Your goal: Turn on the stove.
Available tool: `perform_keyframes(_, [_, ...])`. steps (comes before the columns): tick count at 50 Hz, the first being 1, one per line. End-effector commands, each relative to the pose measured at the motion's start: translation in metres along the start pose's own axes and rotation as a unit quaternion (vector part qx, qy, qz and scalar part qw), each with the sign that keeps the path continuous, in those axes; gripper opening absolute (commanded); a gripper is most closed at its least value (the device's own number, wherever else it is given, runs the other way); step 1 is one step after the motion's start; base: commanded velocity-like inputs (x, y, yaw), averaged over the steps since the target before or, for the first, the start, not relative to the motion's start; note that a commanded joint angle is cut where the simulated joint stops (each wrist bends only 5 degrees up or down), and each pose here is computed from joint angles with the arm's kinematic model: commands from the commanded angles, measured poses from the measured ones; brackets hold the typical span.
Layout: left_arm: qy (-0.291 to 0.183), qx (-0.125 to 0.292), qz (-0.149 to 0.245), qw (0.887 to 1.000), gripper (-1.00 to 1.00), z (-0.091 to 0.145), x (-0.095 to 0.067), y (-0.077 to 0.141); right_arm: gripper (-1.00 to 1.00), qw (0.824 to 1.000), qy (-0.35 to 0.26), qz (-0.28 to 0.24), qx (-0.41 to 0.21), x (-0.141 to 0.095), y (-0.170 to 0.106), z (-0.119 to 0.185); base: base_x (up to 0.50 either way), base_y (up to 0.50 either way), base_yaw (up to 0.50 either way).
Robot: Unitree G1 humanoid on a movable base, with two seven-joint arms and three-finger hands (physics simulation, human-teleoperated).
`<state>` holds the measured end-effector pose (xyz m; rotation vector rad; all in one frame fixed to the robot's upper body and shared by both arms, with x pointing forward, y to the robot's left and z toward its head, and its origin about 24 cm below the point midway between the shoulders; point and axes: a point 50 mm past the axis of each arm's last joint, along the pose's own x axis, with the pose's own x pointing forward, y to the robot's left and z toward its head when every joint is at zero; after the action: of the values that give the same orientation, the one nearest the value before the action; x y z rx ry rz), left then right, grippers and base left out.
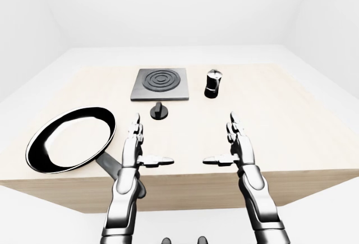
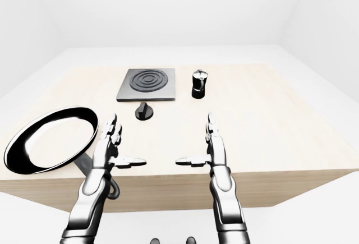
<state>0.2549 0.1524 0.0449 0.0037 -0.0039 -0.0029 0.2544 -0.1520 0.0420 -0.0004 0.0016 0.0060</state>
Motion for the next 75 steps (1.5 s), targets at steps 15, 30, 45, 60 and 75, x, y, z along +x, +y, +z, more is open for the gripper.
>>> perform_keyframes(15, [0.001,0.004,-0.006,1.000,1.00,0.009,0.003,0.002,1.00,1.000,-0.001,0.018,-0.013,0.000,0.000,0.001,0.00,0.00,0.00])
perform_keyframes(30, [0.003,0.006,-0.008,1.000,1.00,0.006,0.003,0.001,1.00,1.000,-0.003,0.024,-0.015,-0.002,0.004,-0.001,0.23,0.00,0.00])
perform_keyframes(45, [0.007,0.006,-0.009,1.000,1.00,0.003,0.003,-0.001,1.00,1.000,-0.003,0.025,-0.013,-0.003,0.005,-0.002,0.35,0.00,0.00])
perform_keyframes(60, [0.009,0.007,-0.009,1.000,1.00,0.001,0.003,-0.002,1.00,0.999,-0.001,0.031,-0.016,-0.004,0.007,-0.006,0.32,0.00,0.00])
perform_keyframes(75, [0.018,0.008,-0.011,1.000,1.00,-0.004,0.008,-0.003,1.00,0.999,-0.001,0.036,-0.018,-0.005,0.009,-0.004,0.00,0.00,0.00])
